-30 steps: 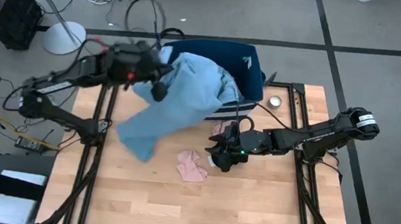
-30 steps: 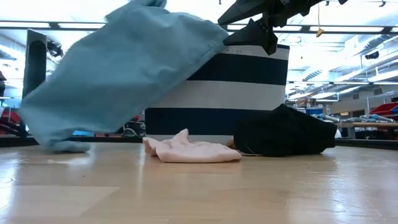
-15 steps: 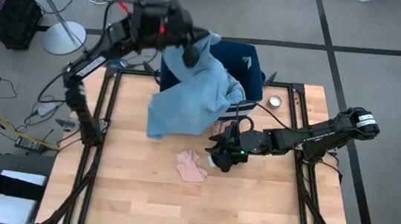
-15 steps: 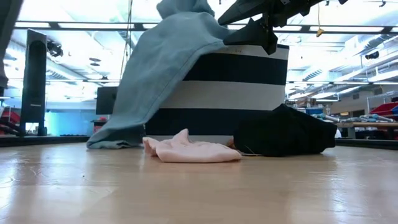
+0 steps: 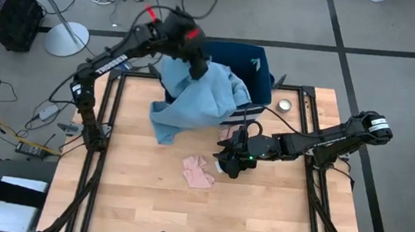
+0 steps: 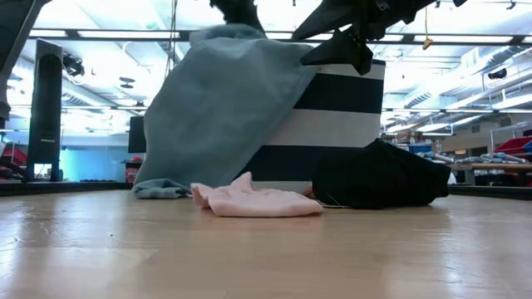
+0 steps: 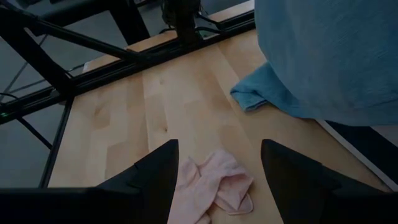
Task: Sort clothes
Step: Put the light blue pants into the blue organizer bin
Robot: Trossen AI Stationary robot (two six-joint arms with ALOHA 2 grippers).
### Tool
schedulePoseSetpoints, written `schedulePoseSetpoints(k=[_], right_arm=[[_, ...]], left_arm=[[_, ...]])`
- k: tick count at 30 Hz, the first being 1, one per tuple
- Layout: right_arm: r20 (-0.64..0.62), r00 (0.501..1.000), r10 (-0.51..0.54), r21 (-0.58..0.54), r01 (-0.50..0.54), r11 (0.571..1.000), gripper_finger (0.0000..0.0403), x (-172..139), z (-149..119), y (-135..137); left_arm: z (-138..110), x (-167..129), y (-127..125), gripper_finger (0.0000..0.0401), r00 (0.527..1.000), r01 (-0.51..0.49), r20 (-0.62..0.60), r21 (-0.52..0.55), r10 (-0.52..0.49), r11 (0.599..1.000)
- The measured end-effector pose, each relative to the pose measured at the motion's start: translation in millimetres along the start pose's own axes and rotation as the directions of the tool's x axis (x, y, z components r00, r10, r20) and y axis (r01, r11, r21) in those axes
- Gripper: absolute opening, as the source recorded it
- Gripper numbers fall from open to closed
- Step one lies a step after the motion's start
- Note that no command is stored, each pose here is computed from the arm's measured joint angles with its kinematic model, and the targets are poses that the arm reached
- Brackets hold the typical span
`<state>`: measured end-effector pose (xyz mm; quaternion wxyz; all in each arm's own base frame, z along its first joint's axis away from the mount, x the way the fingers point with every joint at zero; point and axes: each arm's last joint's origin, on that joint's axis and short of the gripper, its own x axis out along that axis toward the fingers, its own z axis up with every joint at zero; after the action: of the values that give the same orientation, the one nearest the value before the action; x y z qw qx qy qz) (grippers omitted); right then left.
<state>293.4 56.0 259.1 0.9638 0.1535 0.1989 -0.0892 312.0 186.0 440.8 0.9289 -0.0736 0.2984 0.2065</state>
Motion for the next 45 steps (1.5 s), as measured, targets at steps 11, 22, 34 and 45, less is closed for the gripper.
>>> schedulePoseSetpoints(k=[11,22,34,45], right_arm=[[0.005,1.000,0.000,0.002,0.000,1.000,0.0229,0,0,0],[0.010,1.000,-0.001,0.004,0.001,1.000,0.0229,0,1,0],[0.009,1.000,-0.002,0.003,0.002,1.000,0.0228,0,1,0],[0.008,1.000,-0.002,0.003,0.002,1.000,0.0228,0,1,0]], left_arm=[[-59,77,3,0.0000,0.995,0.056,-0.084,-0.038,-0.059,0.998],[-109,117,3,0.0012,0.993,0.055,-0.097,-0.100,-0.065,0.993],[-99,116,2,0.0104,0.993,0.113,-0.021,-0.092,-0.116,0.989],[-62,83,-1,0.0133,0.989,0.135,-0.050,-0.098,-0.140,0.986]])
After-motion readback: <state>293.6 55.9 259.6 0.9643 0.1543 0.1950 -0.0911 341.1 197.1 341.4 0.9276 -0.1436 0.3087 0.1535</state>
